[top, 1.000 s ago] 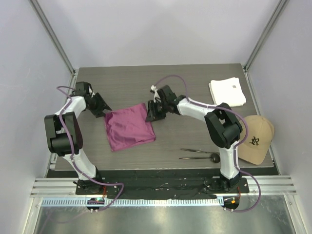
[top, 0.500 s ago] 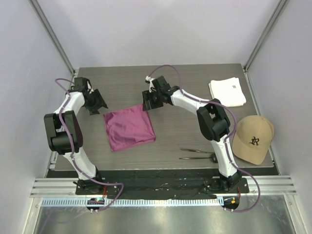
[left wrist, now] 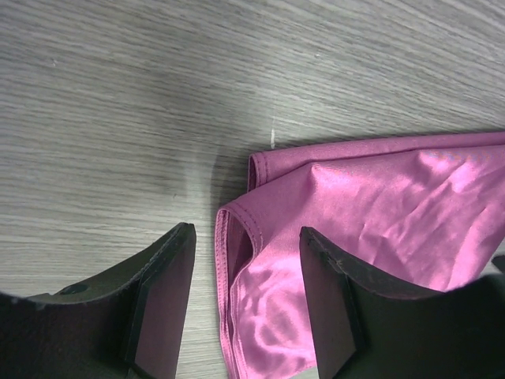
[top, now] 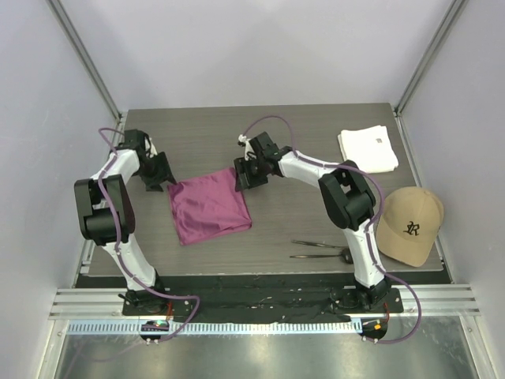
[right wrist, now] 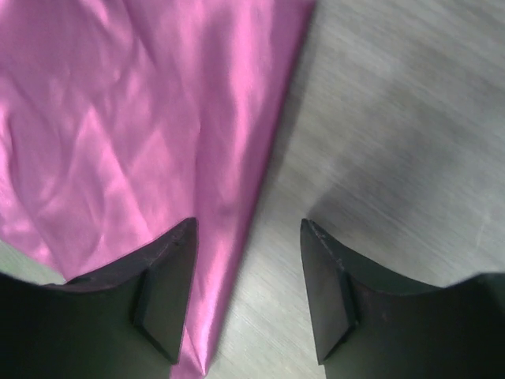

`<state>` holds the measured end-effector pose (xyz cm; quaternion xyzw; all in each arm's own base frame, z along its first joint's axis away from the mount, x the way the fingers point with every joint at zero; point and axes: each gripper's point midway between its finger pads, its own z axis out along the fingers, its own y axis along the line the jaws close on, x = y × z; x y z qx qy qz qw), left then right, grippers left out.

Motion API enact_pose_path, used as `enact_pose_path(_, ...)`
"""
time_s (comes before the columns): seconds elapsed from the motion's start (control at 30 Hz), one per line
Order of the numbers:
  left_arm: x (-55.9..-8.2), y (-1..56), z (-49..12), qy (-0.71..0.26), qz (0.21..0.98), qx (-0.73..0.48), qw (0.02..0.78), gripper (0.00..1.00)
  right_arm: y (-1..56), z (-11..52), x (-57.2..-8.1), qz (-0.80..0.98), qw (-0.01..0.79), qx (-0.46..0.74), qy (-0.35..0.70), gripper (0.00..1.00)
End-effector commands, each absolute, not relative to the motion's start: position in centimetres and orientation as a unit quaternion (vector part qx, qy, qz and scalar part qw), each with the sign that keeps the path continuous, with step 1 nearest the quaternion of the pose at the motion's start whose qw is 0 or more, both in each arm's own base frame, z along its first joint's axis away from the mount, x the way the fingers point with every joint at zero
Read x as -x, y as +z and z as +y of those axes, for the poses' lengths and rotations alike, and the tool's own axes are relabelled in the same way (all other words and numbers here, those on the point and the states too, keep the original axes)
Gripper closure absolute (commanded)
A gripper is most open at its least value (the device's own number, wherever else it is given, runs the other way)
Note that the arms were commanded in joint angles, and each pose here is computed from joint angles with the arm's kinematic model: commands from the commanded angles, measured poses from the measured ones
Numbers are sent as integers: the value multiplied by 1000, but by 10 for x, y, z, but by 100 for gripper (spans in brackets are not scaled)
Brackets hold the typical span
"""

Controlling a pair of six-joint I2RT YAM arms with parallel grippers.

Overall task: Fold the napkin into a case and place the utensils inside
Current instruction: Smooth out the square-folded napkin at the center of the board.

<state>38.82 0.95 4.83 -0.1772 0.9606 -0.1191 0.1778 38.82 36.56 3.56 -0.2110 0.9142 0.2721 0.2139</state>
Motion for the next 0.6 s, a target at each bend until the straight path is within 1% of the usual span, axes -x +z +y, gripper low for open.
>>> enact_pose_path(0.0,-385,58,13,-108,955,196,193,41,58,356,-360,910,213,214,285,45)
enact_pose_path(0.03,-384,76,16,-99,948,206,222,40,61,354,-353,911,218,216,277,46)
enact_pose_path(0.07,-382,81,18,-94,943,217,233,40,63,344,-348,916,231,210,253,47)
enact_pose_path(0.1,-376,84,16,-97,938,232,240,40,69,344,-344,914,237,210,252,50)
enact_pose_path(0.13,-373,101,16,-93,931,234,264,40,73,348,-335,912,240,219,250,51)
enact_pose_path(0.2,-363,113,8,-101,925,237,279,40,83,344,-327,913,255,218,231,55)
enact_pose_path(0.23,-359,129,-1,-110,921,226,299,40,83,345,-320,913,254,224,227,55)
enact_pose_path(0.3,-350,135,-11,-125,918,222,303,41,88,353,-306,911,257,231,224,60)
enact_pose_path(0.37,-341,148,-25,-155,913,209,313,42,92,369,-294,908,242,232,251,65)
enact_pose_path(0.4,-335,146,-30,-163,914,209,309,43,93,379,-290,902,234,233,277,67)
enact_pose_path(0.43,-331,148,-35,-173,912,210,308,43,93,386,-289,900,228,227,294,71)
enact_pose_path(0.47,-326,155,-42,-189,908,203,315,44,97,393,-288,898,223,217,311,77)
enact_pose_path(0.53,-318,152,-49,-202,907,202,309,44,93,406,-290,895,218,207,329,85)
enact_pose_path(0.57,-314,155,-52,-206,907,196,312,44,93,408,-294,896,220,201,330,93)
